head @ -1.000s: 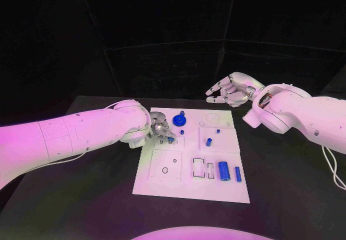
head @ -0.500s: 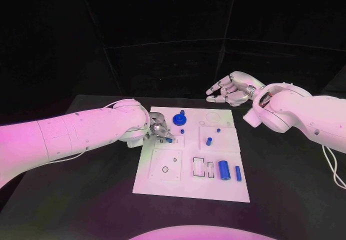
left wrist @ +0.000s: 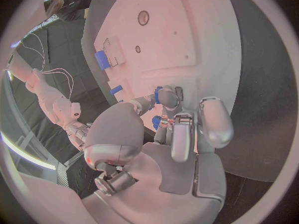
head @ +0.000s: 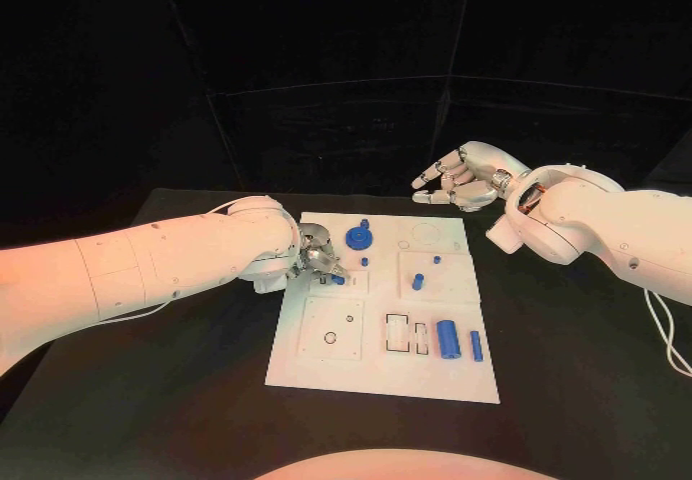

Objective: Assemble the parts on the task board

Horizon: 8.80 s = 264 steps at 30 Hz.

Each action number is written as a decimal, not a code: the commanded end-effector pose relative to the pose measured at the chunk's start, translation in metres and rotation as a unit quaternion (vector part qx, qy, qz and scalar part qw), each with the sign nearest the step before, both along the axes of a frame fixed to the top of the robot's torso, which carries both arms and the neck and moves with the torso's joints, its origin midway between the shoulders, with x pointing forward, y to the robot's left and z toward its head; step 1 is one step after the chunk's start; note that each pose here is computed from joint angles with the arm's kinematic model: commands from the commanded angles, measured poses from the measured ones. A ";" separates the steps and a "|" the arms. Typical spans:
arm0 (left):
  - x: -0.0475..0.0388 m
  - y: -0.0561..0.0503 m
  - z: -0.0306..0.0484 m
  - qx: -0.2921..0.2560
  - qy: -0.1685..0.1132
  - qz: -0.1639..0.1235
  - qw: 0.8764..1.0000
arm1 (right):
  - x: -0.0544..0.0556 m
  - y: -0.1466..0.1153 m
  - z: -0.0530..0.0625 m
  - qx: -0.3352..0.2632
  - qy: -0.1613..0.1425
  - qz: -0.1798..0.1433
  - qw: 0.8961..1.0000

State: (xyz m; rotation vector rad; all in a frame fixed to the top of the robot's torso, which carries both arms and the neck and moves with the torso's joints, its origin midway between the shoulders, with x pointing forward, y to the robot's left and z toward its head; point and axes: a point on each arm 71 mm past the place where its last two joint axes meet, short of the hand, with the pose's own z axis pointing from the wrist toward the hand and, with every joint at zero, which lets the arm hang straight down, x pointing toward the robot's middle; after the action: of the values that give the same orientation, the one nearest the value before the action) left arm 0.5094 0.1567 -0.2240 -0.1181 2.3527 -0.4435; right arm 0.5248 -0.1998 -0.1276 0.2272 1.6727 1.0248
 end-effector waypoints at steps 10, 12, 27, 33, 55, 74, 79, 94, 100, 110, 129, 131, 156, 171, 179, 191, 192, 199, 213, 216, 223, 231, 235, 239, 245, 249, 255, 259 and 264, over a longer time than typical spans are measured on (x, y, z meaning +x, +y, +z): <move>-0.0022 -0.004 -0.0023 0.013 0.014 -0.016 1.000 | 0.000 0.002 0.001 0.000 -0.001 0.006 1.000; -0.0022 -0.004 -0.0023 0.013 0.014 -0.016 1.000 | 0.000 0.002 0.001 0.000 -0.001 0.006 1.000; 0.0013 -0.007 -0.0019 0.010 0.007 -0.010 1.000 | 0.000 0.002 0.001 0.000 0.000 0.005 1.000; 0.0035 -0.008 -0.0021 0.010 0.006 -0.009 1.000 | 0.000 0.002 0.001 0.000 0.000 0.006 1.000; 0.0056 -0.008 -0.0036 0.017 0.015 -0.014 1.000 | 0.000 0.002 0.001 -0.002 0.000 0.006 1.000; 0.0040 0.004 0.0023 0.009 0.001 0.001 1.000 | 0.001 0.000 0.002 -0.004 -0.007 0.000 1.000; 0.0043 0.012 0.0130 0.008 -0.001 0.002 1.000 | 0.001 -0.001 0.001 -0.005 -0.006 -0.001 1.000; 0.0435 0.052 0.0573 0.037 0.009 0.027 0.999 | 0.002 -0.002 0.001 -0.006 -0.005 -0.002 1.000; 0.0555 0.055 0.0591 0.046 0.006 0.040 0.998 | 0.002 -0.002 0.001 -0.006 -0.006 -0.002 1.000; 0.0709 0.045 0.0540 0.050 -0.002 0.054 0.997 | 0.002 0.000 0.001 -0.006 -0.006 0.001 1.000; 0.0787 0.034 0.0375 0.069 0.006 0.050 0.996 | 0.003 0.004 0.001 -0.006 -0.006 0.005 1.000; 0.0791 0.034 0.0371 0.072 0.003 0.050 0.996 | 0.003 0.004 0.001 -0.006 -0.006 0.005 1.000; 0.0787 0.030 0.0257 0.097 0.010 0.038 0.994 | 0.003 0.007 0.000 -0.006 -0.004 0.009 1.000; 0.0787 0.027 0.0253 0.098 0.008 0.035 0.995 | 0.003 0.008 0.000 -0.006 -0.004 0.009 1.000; 0.0782 0.024 0.0252 0.096 0.009 0.030 0.995 | 0.004 0.008 0.000 -0.007 -0.003 0.009 1.000; 0.0776 0.021 0.0251 0.093 0.010 0.023 0.995 | 0.005 0.009 -0.001 -0.008 0.000 0.010 1.000; 0.0776 0.021 0.0251 0.093 0.010 0.023 0.995 | 0.005 0.009 -0.001 -0.008 0.000 0.010 1.000; 0.0776 0.019 0.0254 0.089 0.007 0.020 0.996 | 0.005 0.009 -0.001 -0.009 0.002 0.010 1.000; 0.0778 0.017 0.0259 0.079 0.004 0.013 0.997 | 0.006 0.009 -0.001 -0.010 0.003 0.009 1.000; 0.0778 0.016 0.0260 0.077 0.003 0.011 0.997 | 0.006 0.008 -0.002 -0.010 0.003 0.009 1.000; 0.0784 0.016 0.0270 0.064 -0.004 0.010 0.998 | 0.007 0.008 -0.002 -0.011 0.003 0.009 1.000; 0.0778 0.017 0.0297 0.023 -0.018 0.018 0.999 | 0.007 0.008 -0.002 -0.011 0.004 0.009 1.000; 0.0766 0.021 0.0322 0.003 -0.032 0.023 0.999 | 0.007 0.007 -0.002 -0.012 0.004 0.008 1.000; 0.0719 0.025 0.0351 -0.013 -0.046 0.024 0.999 | 0.008 0.006 -0.002 -0.012 0.004 0.007 1.000; 0.0589 0.028 0.0382 -0.029 -0.060 0.018 0.998 | 0.008 0.005 -0.002 -0.012 0.005 0.006 1.000; 0.0486 0.029 0.0362 -0.023 -0.060 0.006 0.998 | 0.008 0.004 -0.002 -0.013 0.004 0.005 1.000; 0.0357 0.032 0.0288 -0.007 -0.048 -0.009 0.999 | 0.008 0.003 -0.002 -0.013 0.004 0.004 1.000; 0.0281 0.033 0.0244 0.005 -0.038 -0.019 0.999 | 0.008 0.002 -0.002 -0.013 0.004 0.003 1.000; 0.0209 0.033 0.0195 0.022 -0.034 -0.028 0.999 | 0.008 0.001 -0.002 -0.013 0.004 0.002 1.000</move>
State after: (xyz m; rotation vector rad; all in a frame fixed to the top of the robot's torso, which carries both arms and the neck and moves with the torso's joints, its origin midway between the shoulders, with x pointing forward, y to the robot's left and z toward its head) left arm 0.5317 0.1896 -0.2040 -0.0490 2.2972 -0.4563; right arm 0.5330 -0.1983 -0.1313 0.2169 1.6943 1.0020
